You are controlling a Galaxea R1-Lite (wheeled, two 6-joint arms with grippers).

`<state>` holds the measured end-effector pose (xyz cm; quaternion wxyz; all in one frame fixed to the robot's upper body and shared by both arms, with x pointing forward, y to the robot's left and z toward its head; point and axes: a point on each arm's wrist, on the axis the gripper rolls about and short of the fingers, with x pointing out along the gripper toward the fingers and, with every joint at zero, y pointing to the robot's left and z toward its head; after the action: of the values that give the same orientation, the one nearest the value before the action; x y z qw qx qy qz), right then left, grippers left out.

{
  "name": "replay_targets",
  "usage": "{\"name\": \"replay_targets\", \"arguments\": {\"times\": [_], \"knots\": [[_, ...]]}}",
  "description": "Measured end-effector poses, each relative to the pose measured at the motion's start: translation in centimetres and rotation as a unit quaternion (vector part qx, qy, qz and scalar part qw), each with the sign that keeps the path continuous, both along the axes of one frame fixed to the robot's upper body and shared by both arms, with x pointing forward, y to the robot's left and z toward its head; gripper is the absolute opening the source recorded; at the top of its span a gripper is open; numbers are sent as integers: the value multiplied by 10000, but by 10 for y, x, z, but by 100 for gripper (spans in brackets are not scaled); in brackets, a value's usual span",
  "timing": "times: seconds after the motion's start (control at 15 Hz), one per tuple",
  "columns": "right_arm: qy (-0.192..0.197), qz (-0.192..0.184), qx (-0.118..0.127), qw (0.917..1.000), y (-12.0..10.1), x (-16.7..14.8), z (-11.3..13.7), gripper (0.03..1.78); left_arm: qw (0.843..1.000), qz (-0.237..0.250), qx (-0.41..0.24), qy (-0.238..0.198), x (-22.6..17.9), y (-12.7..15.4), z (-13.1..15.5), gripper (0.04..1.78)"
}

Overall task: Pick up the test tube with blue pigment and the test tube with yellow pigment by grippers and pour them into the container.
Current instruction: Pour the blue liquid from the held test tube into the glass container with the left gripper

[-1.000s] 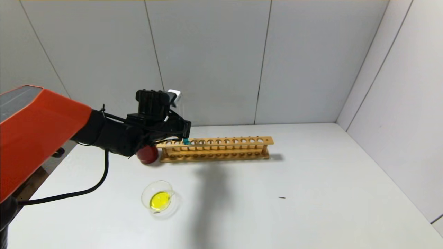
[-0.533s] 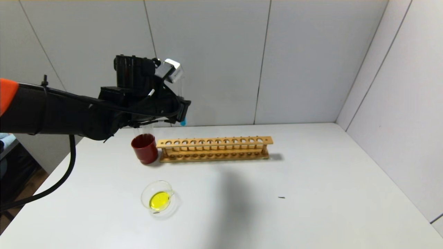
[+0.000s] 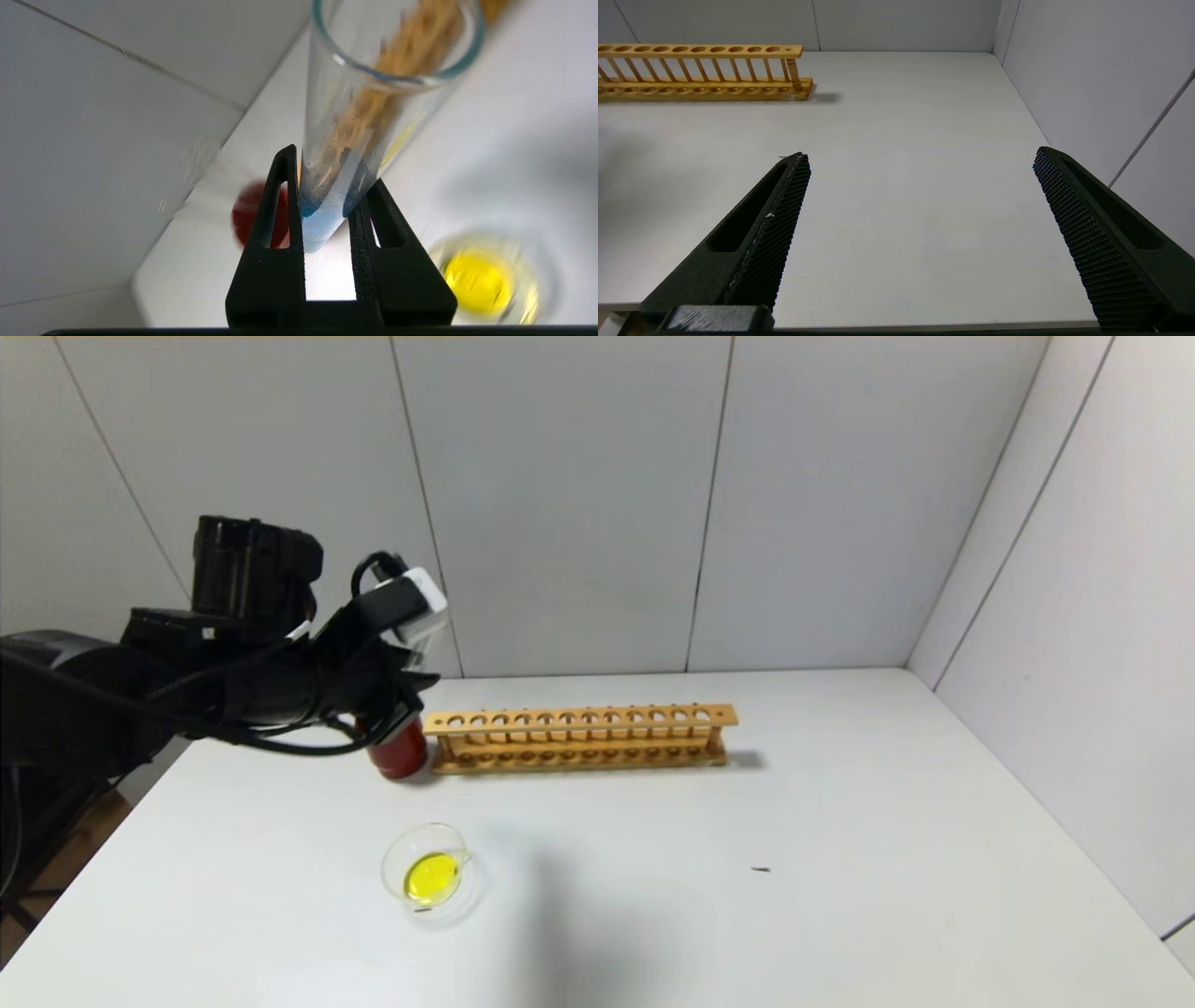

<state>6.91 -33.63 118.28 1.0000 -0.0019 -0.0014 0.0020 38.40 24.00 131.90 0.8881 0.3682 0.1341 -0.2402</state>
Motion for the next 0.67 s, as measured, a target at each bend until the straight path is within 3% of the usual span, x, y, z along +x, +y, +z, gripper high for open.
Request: {"name": "replay_targets", "arguments": {"times": [0.27,0.67], "knots": [[0,0,-2,10000,0,0,0,175,9835,-149,1759,-393,-19,37,-5,32],[0,0,-2,10000,0,0,0,175,9326,-1019,3415,-562,-31,43,-29,32]]}}
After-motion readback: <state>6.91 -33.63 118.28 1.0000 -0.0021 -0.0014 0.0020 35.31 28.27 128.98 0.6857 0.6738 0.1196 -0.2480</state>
